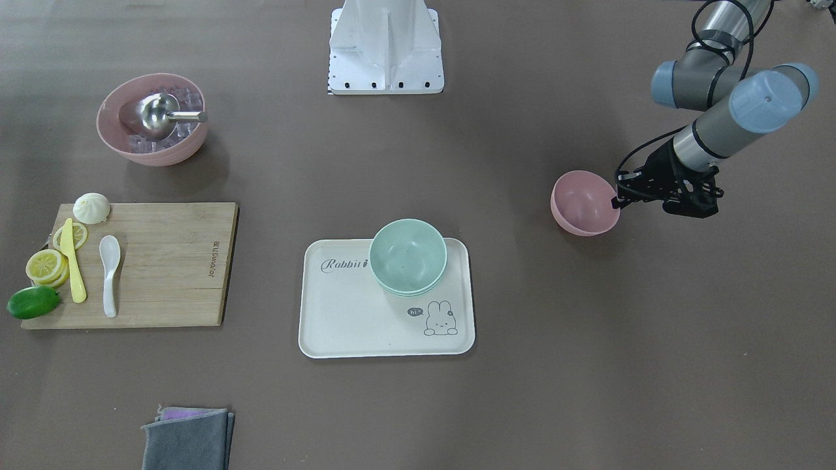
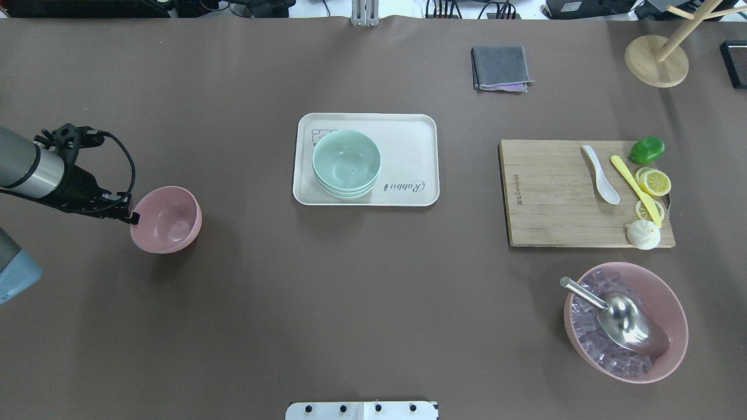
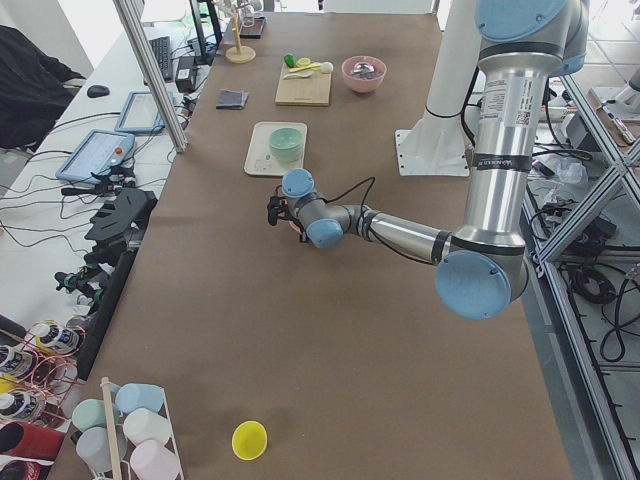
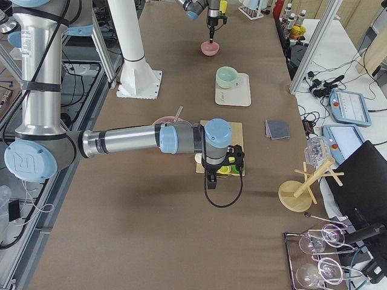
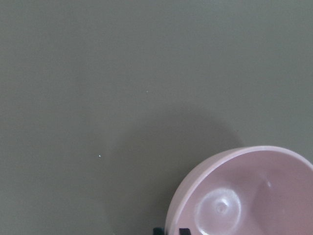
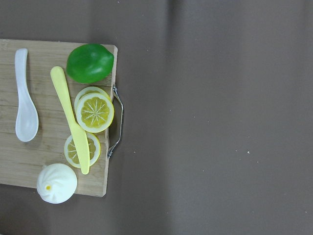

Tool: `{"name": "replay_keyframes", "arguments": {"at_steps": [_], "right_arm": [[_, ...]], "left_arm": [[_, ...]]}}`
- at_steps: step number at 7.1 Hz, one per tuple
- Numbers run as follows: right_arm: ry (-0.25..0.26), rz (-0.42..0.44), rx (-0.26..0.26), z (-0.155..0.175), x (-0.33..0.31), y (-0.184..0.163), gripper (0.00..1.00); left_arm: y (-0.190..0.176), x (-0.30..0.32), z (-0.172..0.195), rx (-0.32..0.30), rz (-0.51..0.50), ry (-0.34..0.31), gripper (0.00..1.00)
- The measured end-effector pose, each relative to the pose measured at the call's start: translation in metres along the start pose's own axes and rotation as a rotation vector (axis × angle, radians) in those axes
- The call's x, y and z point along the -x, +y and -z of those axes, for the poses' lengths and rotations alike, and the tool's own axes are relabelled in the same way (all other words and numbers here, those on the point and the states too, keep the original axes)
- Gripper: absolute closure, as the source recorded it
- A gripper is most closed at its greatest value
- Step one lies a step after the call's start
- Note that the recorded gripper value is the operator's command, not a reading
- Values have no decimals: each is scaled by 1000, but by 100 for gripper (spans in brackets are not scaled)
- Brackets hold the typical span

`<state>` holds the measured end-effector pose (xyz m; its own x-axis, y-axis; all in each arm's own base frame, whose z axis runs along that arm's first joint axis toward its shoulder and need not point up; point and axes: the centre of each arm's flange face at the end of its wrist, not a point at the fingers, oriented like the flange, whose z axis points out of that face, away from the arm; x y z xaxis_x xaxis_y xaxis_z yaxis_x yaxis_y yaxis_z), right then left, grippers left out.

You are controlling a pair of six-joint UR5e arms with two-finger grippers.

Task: Stack pink bowl on green and place spoon
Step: 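Close the left gripper on the pink bowl's rim, then lift the pink bowl with the left gripper while the right reaches for the spoon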

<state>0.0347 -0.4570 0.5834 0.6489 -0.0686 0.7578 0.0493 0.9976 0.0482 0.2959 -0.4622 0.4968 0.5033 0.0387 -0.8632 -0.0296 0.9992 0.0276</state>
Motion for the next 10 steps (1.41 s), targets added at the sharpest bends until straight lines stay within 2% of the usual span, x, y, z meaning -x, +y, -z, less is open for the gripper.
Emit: {"name": "replay_keyframes", "arguments": {"at_steps": [1,3,5,6,8,10], "right_arm": [[-3,1,0,0,0,0,0],[-14,-8,-15,7,13,-12,0],[-27,-28,-27,8,98,-50,0],[0,-49,-21,-5,159,-69,1],[82,-6,-26,-49,253,-91,1],[111,55,-35,-103,264,-107,2]], "left_arm": [[1,-4,2,8,3,16,100],[10,-17,11,74,7,89,100],[9,-32,27,95,26,133,100],[-1,-41,39,86,52,146,100],[-42,-75,79,74,123,170,100],[-82,-142,118,72,168,165,100]]}}
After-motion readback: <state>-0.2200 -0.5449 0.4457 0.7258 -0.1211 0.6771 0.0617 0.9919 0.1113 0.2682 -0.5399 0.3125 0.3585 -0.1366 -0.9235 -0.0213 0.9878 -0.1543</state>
